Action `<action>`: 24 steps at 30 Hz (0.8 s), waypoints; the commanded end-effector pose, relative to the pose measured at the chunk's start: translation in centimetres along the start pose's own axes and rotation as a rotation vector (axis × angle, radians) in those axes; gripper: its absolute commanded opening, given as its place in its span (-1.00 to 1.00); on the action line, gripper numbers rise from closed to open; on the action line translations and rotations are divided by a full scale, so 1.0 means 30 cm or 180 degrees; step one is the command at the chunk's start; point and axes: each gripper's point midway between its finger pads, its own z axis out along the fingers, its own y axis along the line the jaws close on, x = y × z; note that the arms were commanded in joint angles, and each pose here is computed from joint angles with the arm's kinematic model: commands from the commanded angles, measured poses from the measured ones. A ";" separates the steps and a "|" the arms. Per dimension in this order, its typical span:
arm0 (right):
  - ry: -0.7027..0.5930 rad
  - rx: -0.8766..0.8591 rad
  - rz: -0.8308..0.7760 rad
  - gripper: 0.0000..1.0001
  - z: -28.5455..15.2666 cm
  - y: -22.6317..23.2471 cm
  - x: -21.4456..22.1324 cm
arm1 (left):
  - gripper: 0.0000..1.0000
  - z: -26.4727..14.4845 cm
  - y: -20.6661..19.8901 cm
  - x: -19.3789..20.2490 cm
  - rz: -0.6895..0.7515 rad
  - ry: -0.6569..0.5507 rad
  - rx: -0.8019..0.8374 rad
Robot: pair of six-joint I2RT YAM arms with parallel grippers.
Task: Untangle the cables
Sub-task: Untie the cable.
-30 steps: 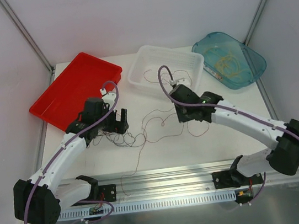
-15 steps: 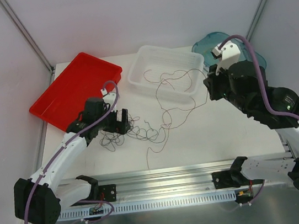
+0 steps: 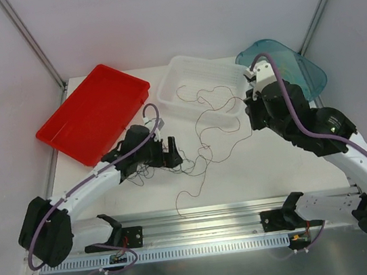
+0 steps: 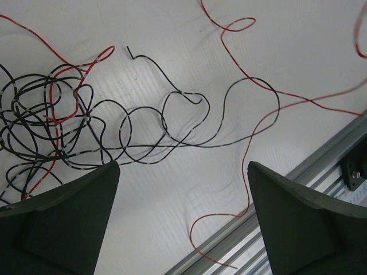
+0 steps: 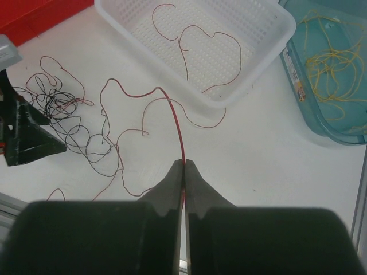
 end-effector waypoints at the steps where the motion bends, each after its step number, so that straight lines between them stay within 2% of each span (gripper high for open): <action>1: -0.0121 -0.0012 0.0048 -0.99 -0.046 -0.025 -0.015 | 0.89 0.074 -0.007 -0.056 -0.0347 -0.0198 -0.0067; 6: -0.0092 -0.0117 0.0083 -0.99 -0.044 -0.006 0.009 | 0.83 0.165 -0.005 -0.032 -0.0440 0.0004 -0.0225; 15: -0.0044 -0.0207 0.0104 -0.99 -0.041 0.012 0.032 | 0.75 0.245 -0.154 0.035 0.0353 0.0151 0.0073; 24: -0.0069 -0.0303 0.0176 -0.99 -0.050 0.028 0.029 | 0.40 0.336 -0.170 0.078 0.0523 0.0319 -0.0013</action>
